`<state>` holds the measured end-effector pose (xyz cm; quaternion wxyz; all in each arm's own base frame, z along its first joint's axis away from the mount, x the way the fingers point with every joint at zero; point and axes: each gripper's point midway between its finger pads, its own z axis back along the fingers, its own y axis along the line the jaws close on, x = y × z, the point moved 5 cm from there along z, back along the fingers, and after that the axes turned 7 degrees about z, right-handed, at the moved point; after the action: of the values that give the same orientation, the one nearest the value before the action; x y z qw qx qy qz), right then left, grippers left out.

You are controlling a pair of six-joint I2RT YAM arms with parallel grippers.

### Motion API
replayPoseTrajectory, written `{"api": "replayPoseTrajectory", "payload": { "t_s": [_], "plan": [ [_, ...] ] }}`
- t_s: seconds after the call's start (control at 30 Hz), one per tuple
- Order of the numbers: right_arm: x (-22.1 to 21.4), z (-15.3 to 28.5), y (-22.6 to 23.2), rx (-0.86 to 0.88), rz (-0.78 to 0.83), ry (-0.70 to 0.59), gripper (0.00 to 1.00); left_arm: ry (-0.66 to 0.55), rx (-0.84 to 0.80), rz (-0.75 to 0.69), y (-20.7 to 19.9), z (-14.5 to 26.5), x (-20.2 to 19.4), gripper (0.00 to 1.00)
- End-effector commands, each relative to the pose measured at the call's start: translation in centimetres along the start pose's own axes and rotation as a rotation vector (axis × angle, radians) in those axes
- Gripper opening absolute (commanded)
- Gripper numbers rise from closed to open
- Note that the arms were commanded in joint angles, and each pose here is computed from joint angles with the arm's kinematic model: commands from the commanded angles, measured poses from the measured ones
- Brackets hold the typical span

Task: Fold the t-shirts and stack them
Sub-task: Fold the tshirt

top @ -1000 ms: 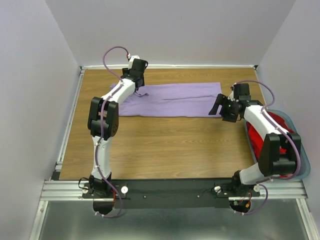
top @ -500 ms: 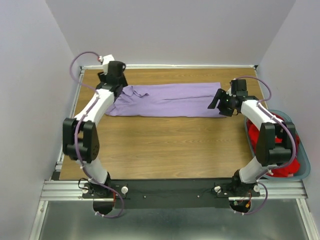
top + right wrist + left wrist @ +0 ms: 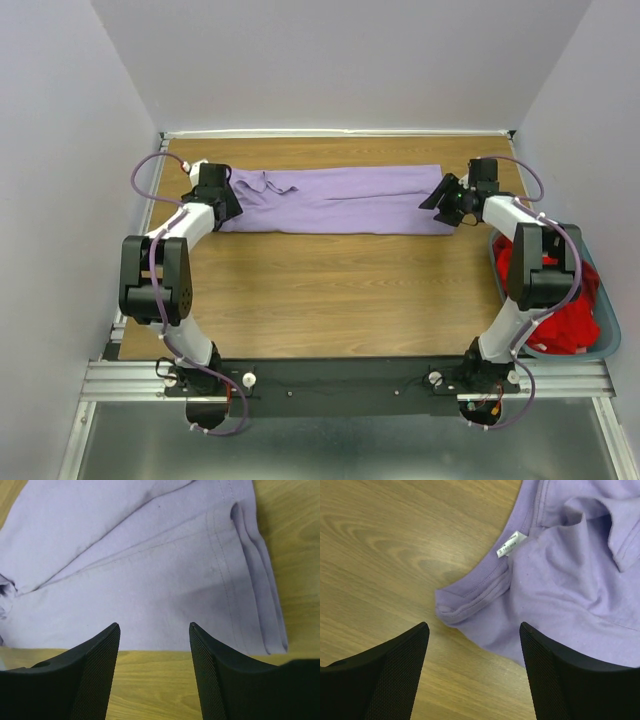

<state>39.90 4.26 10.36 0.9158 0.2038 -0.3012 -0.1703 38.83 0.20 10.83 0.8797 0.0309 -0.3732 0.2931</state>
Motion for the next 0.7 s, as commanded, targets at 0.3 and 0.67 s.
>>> {"api": "replayPoseTrajectory", "payload": {
  "t_s": [0.3,0.67],
  "plan": [
    [1.1,-1.8,-0.6,0.068,-0.049,-0.024,0.63,0.040,0.039,0.072,1.6,-2.8,0.0,0.72],
    [-1.6,-1.8,-5.4,-0.044,-0.166,0.010,0.55,0.119,0.112,0.072,3.8,-3.4,-2.5,0.27]
  ]
}}
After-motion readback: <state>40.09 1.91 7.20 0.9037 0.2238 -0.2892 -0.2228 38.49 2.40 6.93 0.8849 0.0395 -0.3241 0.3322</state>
